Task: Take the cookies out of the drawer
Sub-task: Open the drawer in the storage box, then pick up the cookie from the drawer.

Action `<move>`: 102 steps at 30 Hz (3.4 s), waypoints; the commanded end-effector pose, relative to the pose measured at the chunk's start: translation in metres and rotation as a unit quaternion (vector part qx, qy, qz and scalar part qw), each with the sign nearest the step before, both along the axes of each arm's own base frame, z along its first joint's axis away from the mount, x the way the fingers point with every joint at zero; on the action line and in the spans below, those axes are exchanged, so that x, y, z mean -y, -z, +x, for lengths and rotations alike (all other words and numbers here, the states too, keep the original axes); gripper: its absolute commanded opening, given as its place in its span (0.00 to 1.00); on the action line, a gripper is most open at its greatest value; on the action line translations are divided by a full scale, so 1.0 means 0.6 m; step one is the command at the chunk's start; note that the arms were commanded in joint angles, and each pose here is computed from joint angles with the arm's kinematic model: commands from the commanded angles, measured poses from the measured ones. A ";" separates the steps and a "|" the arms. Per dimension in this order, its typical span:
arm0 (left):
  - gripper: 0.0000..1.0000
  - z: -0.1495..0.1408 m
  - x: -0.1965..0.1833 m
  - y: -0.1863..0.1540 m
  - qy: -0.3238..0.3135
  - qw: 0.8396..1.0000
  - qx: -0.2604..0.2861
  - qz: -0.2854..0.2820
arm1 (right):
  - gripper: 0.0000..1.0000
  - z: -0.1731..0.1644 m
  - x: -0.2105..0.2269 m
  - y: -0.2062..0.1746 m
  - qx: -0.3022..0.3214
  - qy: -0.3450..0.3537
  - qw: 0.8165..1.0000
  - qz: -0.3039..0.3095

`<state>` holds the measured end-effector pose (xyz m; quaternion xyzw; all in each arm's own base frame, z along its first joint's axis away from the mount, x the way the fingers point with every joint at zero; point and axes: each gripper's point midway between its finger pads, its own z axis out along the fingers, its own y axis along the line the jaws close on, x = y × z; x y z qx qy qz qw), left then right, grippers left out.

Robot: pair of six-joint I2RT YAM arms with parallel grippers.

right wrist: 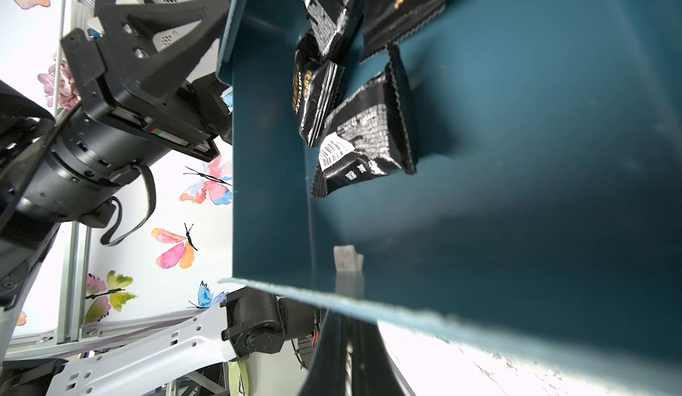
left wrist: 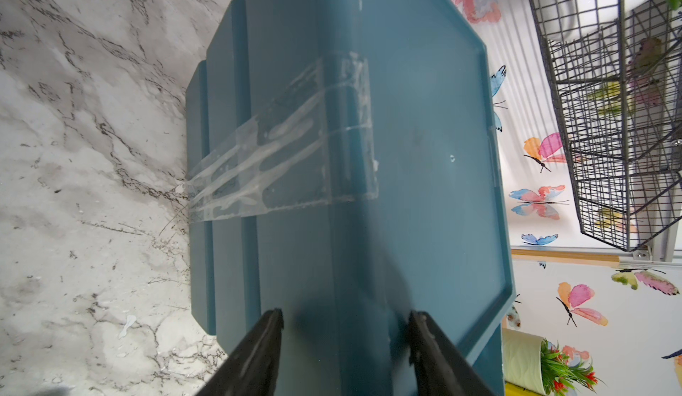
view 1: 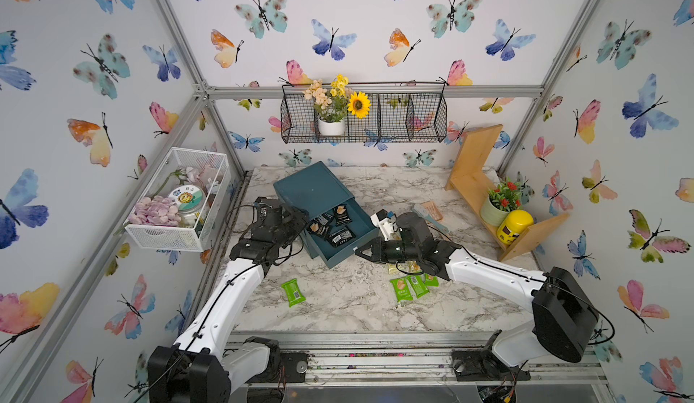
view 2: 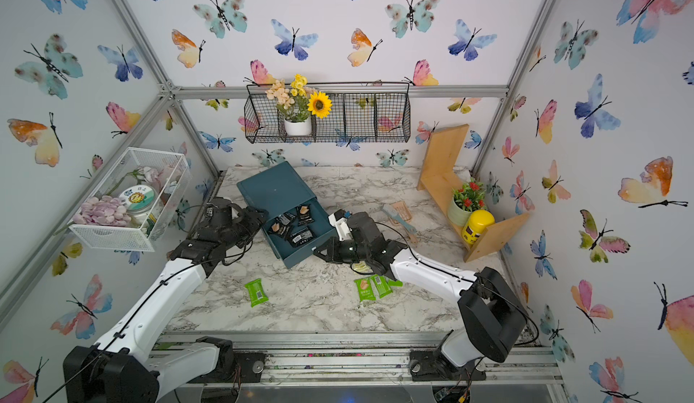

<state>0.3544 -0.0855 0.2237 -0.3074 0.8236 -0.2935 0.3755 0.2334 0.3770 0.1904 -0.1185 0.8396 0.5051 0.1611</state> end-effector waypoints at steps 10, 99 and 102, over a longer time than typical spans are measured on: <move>0.58 -0.007 0.007 0.018 0.015 1.000 -0.019 -0.005 | 0.02 -0.021 0.019 -0.001 0.002 -0.011 1.000 -0.011; 0.56 -0.009 0.012 0.026 0.022 0.999 -0.025 -0.010 | 0.49 0.238 -0.076 0.042 0.204 0.059 0.890 -0.403; 0.56 -0.008 0.012 0.026 0.023 0.999 -0.026 -0.010 | 0.44 0.239 -0.081 0.029 0.210 0.061 0.892 -0.395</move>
